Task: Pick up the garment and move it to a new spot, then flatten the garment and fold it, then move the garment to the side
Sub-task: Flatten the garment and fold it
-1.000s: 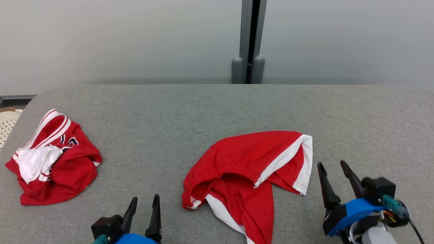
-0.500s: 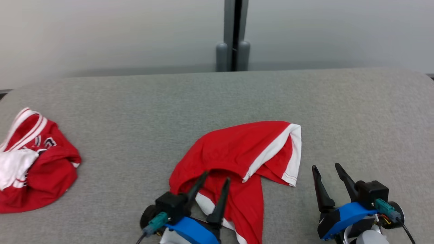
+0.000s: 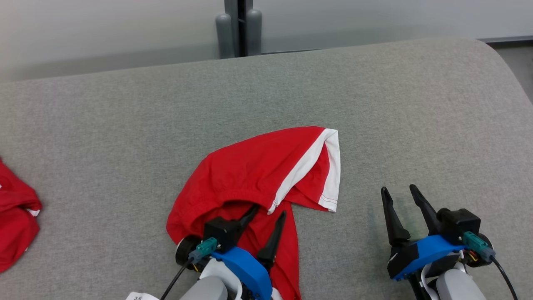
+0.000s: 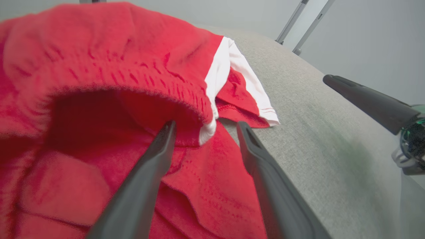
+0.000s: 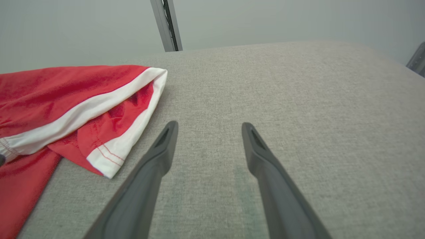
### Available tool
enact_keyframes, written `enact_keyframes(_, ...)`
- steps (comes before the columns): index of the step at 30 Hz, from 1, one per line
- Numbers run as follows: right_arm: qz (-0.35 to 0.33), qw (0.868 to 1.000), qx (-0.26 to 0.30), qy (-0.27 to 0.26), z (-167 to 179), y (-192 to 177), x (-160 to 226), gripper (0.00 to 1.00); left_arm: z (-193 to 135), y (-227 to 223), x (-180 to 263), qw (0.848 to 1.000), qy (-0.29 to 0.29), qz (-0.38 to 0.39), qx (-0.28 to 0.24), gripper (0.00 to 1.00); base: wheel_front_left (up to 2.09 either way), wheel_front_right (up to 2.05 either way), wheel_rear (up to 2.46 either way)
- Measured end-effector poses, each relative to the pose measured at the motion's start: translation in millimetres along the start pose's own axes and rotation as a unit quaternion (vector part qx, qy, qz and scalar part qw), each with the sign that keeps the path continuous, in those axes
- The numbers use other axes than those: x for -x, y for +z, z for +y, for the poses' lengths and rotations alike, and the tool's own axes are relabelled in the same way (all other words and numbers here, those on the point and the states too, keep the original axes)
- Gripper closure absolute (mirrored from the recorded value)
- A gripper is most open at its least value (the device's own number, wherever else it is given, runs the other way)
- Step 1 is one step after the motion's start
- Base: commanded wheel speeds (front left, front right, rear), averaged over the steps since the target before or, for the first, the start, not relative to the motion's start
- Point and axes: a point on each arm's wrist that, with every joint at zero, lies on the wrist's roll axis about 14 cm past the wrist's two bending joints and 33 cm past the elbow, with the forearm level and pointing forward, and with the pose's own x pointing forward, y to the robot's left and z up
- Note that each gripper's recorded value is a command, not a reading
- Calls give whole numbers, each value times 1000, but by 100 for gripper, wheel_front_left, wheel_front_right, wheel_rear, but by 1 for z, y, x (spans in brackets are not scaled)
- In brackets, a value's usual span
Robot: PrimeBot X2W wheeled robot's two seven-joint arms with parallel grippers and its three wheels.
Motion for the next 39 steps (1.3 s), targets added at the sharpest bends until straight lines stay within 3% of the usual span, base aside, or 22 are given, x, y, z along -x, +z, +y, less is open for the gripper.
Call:
enact_keyframes(5, -3, 1000, -6, -8, -5, 2, 1, 0, 6, 4, -8, 1000, 3, -2, -2, 0, 0, 0, 0)
enact_keyframes(7, -4, 1000, -7, -9, -6, 2, 1, 0, 8, 7, -9, 1000, 5, -5, -3, 89, 0, 0, 0)
enact_keyframes(8, -5, 1000, -9, -10, -6, 3, 1, 0, 8, 9, -9, 1000, 6, -7, -5, 100, 0, 0, 0)
enact_keyframes(16, -12, 1000, -16, 12, 10, 8, -1, 0, 11, 38, 3, 998, 20, -53, -15, 100, 0, 0, 0)
enact_keyframes(26, -10, 996, -23, 89, 64, 6, 11, 0, 25, 80, 65, 985, 94, -144, -31, 100, 0, 0, 0)
enact_keyframes(39, 17, 992, -23, 125, 86, -15, 34, 0, 104, 83, 140, 958, 232, -164, -46, 100, 0, 0, 0)
